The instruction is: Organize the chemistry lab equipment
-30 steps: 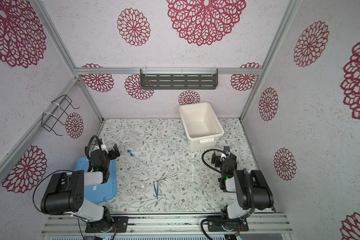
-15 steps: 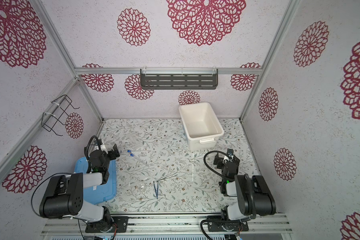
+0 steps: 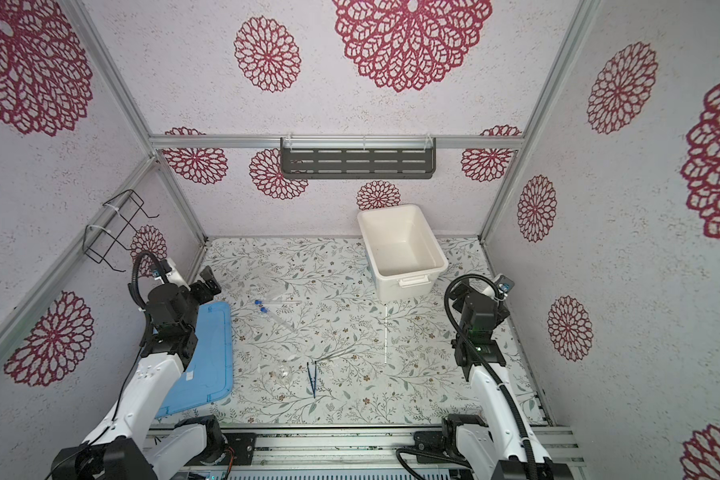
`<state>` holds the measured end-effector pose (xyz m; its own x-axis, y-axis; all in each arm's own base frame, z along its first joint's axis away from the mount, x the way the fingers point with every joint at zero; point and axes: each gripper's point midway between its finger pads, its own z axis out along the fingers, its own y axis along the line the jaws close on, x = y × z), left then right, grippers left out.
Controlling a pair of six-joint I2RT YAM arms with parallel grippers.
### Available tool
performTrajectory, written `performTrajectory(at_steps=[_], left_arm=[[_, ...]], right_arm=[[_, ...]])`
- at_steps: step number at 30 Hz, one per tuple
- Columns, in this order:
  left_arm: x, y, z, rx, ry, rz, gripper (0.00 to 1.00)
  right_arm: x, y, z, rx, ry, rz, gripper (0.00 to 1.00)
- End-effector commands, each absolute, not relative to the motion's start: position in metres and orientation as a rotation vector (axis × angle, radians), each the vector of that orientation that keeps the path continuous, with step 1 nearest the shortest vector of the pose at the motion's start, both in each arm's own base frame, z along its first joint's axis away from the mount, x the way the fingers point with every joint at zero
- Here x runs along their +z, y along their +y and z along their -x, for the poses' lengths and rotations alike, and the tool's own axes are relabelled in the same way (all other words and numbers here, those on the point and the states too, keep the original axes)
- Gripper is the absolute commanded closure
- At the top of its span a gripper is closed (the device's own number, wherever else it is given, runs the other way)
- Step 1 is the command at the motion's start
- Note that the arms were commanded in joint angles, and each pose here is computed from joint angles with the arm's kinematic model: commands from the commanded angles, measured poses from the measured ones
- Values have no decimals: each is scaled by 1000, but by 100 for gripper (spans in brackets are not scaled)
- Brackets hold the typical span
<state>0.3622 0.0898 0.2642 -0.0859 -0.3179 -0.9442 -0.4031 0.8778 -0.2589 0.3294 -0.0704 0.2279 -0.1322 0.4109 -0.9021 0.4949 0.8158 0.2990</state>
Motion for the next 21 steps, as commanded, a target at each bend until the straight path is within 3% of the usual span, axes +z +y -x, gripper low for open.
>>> performTrajectory(at_steps=[1, 8, 15, 21], left_arm=[[243, 105, -342, 88, 1798, 796, 3], [237, 77, -365, -67, 1945, 662, 3], [214, 66, -362, -39, 2053, 606, 3], [208, 38, -367, -13, 2119, 478, 3]], right_arm=[[188, -53, -311, -62, 2050, -670, 1], [206, -17, -319, 72, 2204, -470, 2], [237, 40, -340, 216, 2299, -232, 30], [254, 96, -357, 193, 2327, 2, 33]])
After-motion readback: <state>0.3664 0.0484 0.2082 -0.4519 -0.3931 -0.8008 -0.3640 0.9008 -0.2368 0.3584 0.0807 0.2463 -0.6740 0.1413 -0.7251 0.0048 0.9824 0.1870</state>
